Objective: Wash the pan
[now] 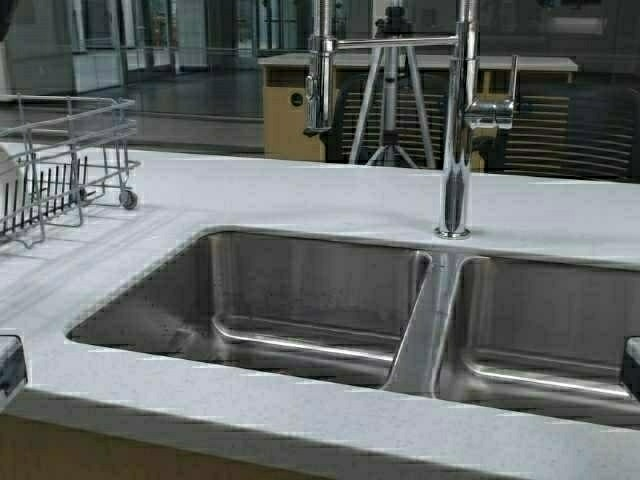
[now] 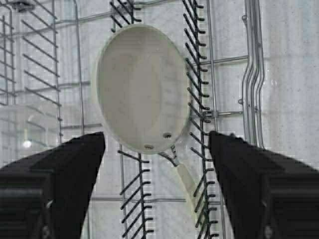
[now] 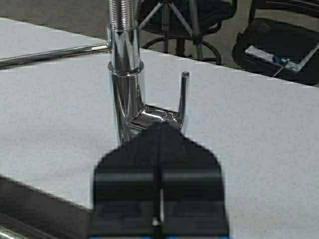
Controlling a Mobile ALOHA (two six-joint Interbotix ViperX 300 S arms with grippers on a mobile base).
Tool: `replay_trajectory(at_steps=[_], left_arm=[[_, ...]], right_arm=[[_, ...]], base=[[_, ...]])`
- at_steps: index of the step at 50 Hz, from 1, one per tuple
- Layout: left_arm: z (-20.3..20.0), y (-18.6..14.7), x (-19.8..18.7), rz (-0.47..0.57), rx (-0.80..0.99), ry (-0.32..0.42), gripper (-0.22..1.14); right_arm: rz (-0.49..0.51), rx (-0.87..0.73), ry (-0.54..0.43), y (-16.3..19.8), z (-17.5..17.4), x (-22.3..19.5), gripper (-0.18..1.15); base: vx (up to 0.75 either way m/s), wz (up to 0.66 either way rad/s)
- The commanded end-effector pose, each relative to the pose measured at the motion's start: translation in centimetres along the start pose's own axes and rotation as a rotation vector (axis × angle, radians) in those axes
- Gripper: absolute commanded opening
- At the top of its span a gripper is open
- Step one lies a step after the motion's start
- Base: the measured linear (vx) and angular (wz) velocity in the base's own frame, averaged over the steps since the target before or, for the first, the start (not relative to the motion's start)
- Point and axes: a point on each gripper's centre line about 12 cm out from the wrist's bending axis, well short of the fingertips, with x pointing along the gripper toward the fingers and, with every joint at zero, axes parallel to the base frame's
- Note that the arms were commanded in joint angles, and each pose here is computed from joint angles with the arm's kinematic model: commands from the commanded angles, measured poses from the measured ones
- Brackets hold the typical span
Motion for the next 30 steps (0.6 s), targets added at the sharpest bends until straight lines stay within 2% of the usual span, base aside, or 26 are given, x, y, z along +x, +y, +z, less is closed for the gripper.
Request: replay_trajectory(at_steps=[1,30], left_arm=[[0.57,0.52,-1.54,0.028,-0.001,-0.033,0.96],[0.77,0.72,-1.75,0.038,0.004,-0.040,0.96]], right_arm=[[0.000,-0.003,-0.038,0.00,1.16,-0.07,0.06],[0.002,-0.004,-0.031,0.06,0.89,-0.12,0.06]], base=[[0.00,0.00],[0.00,0.00]])
